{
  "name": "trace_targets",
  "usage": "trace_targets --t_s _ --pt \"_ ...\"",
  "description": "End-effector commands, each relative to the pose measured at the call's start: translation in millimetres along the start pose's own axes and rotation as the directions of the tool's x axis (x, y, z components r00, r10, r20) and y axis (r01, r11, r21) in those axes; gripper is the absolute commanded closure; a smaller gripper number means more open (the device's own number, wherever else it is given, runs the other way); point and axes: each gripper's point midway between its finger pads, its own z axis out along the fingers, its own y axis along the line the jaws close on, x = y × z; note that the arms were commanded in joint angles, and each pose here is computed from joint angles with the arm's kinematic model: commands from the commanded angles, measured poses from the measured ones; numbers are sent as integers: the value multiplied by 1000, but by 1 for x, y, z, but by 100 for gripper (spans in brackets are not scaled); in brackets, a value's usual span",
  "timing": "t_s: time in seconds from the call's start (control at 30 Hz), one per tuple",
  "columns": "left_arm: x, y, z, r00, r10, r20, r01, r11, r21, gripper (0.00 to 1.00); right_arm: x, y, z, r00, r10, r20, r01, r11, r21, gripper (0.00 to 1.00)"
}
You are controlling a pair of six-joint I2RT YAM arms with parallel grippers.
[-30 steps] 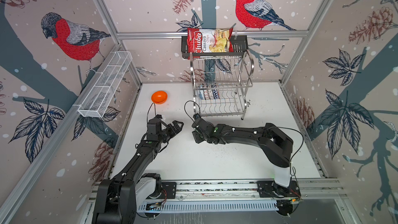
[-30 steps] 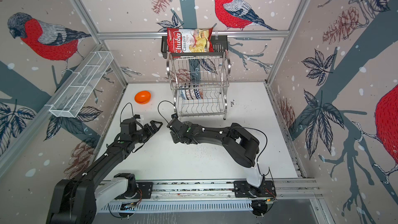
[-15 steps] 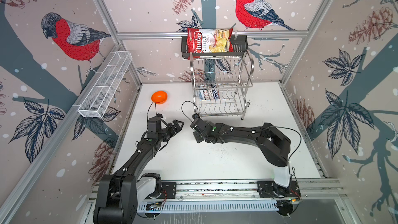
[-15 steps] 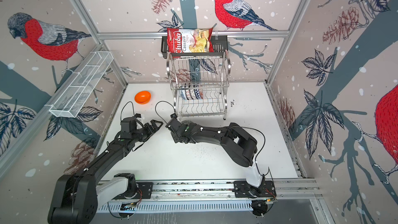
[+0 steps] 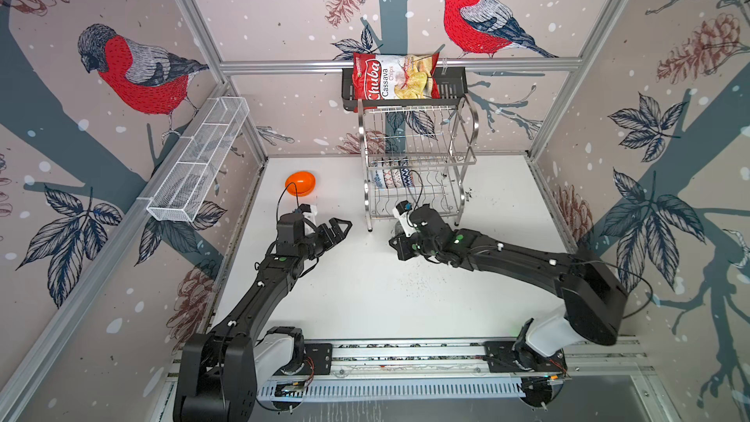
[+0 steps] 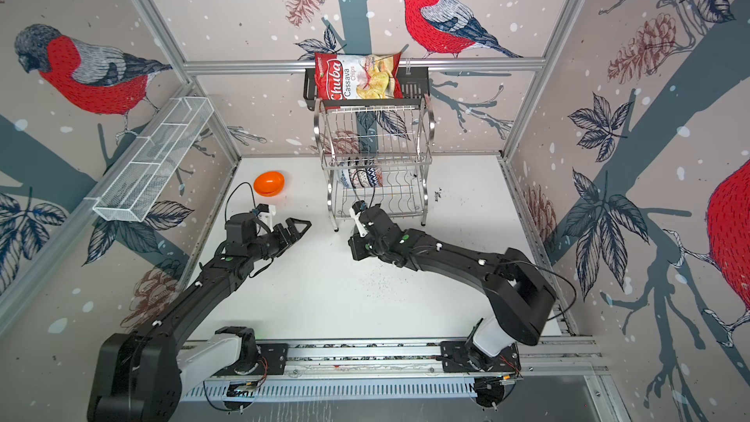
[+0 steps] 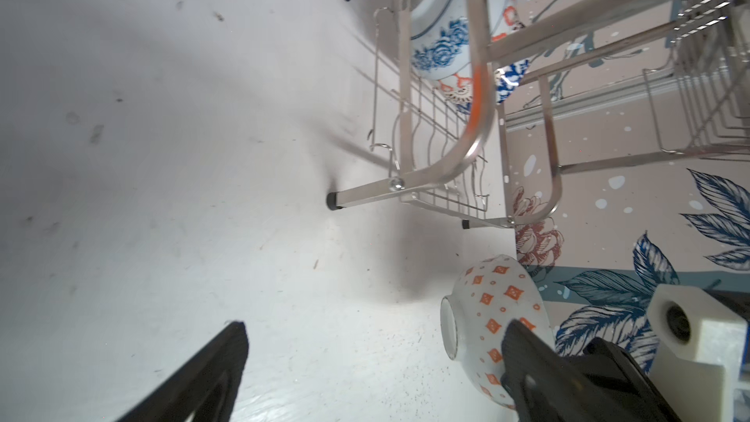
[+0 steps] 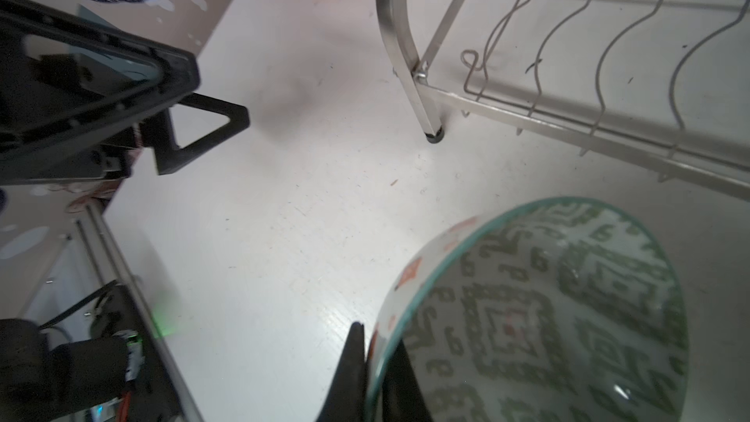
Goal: Load the bowls into the dish rack
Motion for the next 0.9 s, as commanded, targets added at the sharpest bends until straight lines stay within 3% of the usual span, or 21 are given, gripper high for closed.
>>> trace_targets --t_s 0.0,0.17,0.4,0.57,0.73,0.87 --pt "-9 -27 1 997 75 18 -75 997 34 2 -43 21 -35 986 15 165 14 985 -172 99" --pt "-5 -71 14 984 179 -25 -176 980 92 2 -85 -13 -86 933 88 348 -15 978 -207 99" --pt "10 -109 40 964 254 -75 -242 959 147 2 -113 -60 -116 876 110 469 -7 976 -216 100" --pt "13 -128 60 938 315 -147 -300 947 115 2 -124 -80 -113 856 152 494 -27 968 -251 100" --pt "-1 -144 62 928 347 -134 -334 936 110 2 -131 -92 -102 847 201 492 -58 955 -290 100" --pt "-6 -149 55 922 381 -64 -370 919 137 2 -134 -96 -92 845 241 477 -84 942 -326 100"
